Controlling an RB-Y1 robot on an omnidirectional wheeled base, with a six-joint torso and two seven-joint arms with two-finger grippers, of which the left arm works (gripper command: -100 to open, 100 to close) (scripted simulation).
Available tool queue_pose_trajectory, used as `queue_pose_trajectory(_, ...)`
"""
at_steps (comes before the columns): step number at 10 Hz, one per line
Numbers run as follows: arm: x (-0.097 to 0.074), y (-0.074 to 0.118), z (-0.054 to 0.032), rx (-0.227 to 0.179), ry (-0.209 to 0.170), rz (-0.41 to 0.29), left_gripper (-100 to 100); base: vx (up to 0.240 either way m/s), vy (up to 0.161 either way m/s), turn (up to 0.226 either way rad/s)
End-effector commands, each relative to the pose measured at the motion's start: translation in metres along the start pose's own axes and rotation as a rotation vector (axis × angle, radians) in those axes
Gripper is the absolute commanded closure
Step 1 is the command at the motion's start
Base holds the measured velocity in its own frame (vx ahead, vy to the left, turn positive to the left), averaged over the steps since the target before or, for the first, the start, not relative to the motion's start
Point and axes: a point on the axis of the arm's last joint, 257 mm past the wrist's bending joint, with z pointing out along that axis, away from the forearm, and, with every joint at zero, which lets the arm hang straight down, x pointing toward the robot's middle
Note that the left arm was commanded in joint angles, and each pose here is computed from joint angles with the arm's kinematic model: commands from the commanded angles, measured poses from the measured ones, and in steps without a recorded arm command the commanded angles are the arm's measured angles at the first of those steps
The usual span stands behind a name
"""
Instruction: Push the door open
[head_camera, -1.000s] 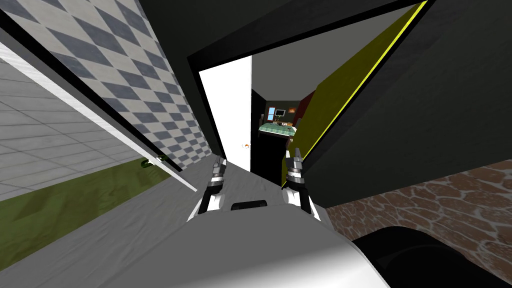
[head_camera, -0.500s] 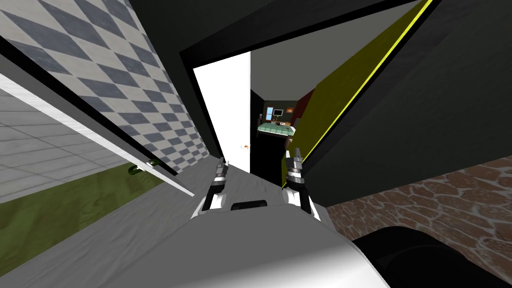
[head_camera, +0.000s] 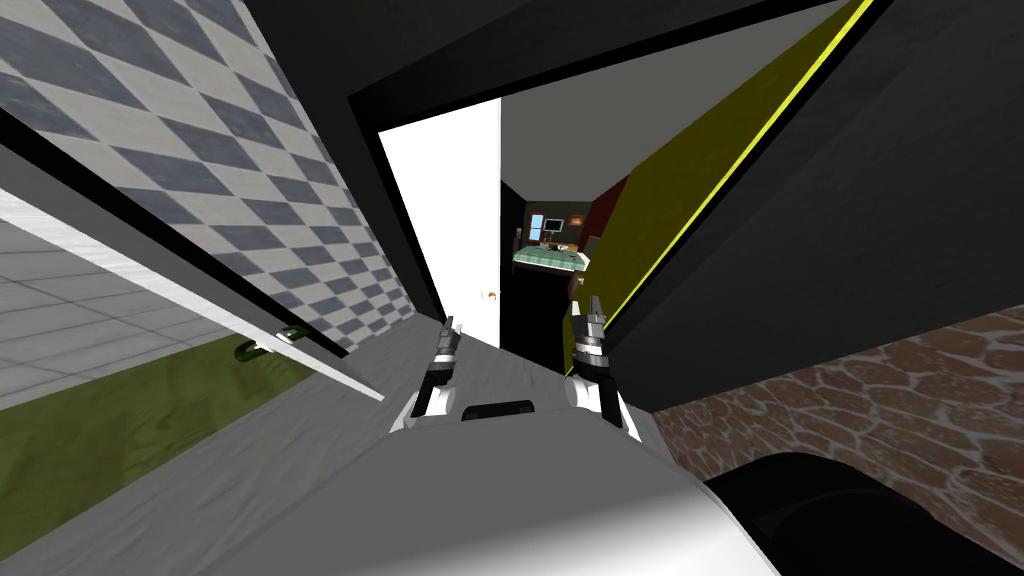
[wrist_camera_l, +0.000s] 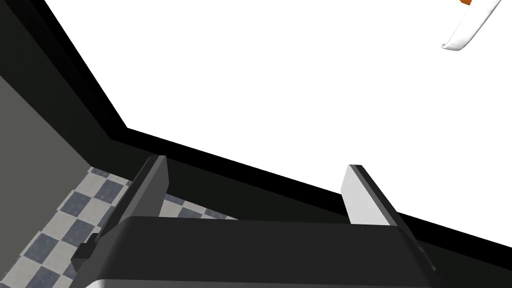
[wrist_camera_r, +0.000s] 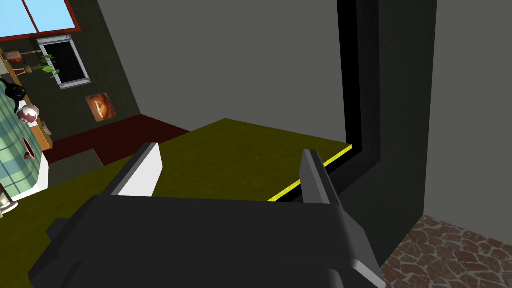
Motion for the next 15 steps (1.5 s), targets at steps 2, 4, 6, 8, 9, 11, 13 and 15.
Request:
queue_pose_trajectory(2, 0.007, 0.019, 0.0025, -0.024, 0.019, 0.001, -100, 0.083, 0.068, -0.096)
queue_pose_trajectory(4, 0.009, 0.033, -0.0001, -0.051, 0.025, 0.003, -100, 0.049, 0.047, -0.033)
queue_pose_trajectory(6, 0.012, 0.042, -0.0005, -0.065, 0.032, 0.003, -100, 0.056, 0.046, -0.064)
queue_pose_trajectory(8, 0.017, 0.06, -0.0016, -0.092, 0.046, 0.005, -100, 0.064, 0.059, -0.063)
queue_pose_trajectory(9, 0.02, 0.069, -0.0024, -0.107, 0.053, 0.006, -100, 0.084, 0.077, -0.101)
queue_pose_trajectory(11, 0.026, 0.083, -0.0029, -0.129, 0.066, 0.007, -100, 0.09, 0.068, -0.081)
queue_pose_trajectory(13, 0.032, 0.099, -0.0053, -0.157, 0.08, 0.009, -100, 0.082, 0.073, -0.08)
queue_pose_trajectory(15, 0.034, 0.107, -0.0075, -0.174, 0.086, 0.01, -100, 0.062, 0.075, -0.06)
